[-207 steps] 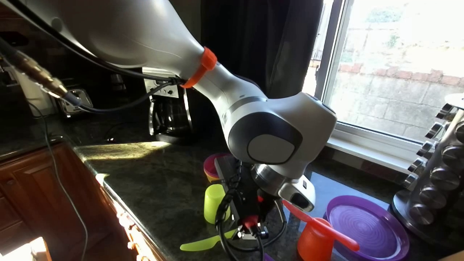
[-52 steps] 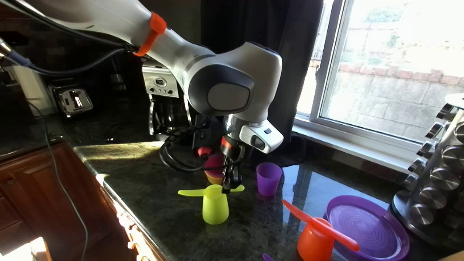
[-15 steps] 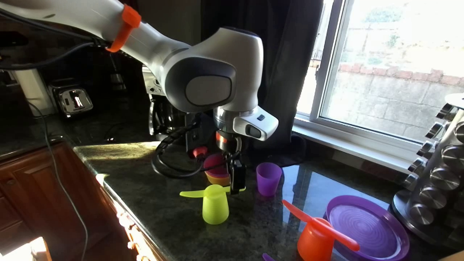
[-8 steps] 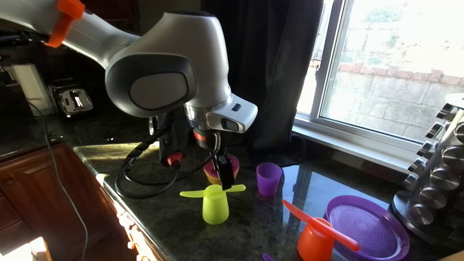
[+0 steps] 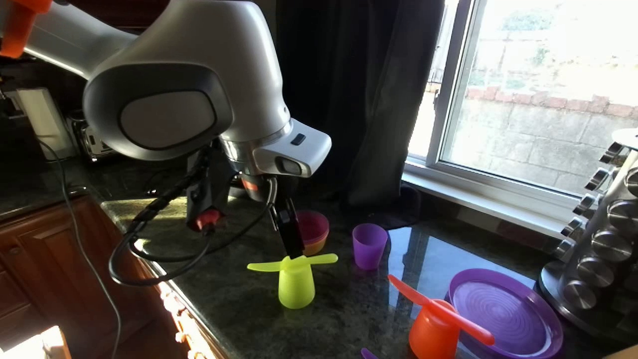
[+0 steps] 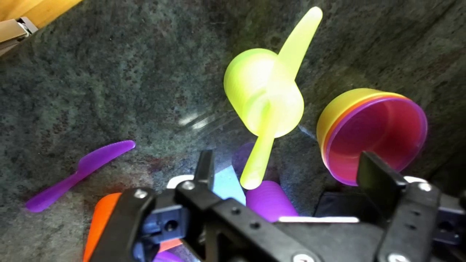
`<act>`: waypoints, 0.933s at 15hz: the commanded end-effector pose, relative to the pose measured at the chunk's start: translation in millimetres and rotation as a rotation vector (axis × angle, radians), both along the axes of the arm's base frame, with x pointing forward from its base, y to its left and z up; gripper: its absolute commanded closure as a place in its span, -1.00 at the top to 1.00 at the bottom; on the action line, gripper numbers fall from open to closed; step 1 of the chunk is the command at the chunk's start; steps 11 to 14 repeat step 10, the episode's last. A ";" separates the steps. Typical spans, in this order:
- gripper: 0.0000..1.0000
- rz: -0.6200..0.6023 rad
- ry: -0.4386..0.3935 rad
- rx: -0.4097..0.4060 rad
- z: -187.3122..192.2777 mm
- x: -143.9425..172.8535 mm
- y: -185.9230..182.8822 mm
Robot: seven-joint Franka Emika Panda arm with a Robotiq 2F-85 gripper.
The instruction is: Place the yellow cup upside down then put the yellow cup on top of the yellow cup.
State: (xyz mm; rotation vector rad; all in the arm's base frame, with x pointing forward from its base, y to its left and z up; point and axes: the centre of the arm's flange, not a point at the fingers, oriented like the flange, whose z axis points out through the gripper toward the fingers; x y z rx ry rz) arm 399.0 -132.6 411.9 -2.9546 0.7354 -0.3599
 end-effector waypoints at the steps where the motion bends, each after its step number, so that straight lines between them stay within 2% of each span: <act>1: 1.00 0.006 -0.035 -0.023 0.0 -21.6 6.1; 4: 1.00 0.010 -0.033 -0.034 -0.6 -25.0 7.9; 5: 1.00 0.005 -0.013 -0.008 3.4 -10.9 4.0; 14: 1.00 0.010 -0.012 -0.014 3.1 -14.0 5.4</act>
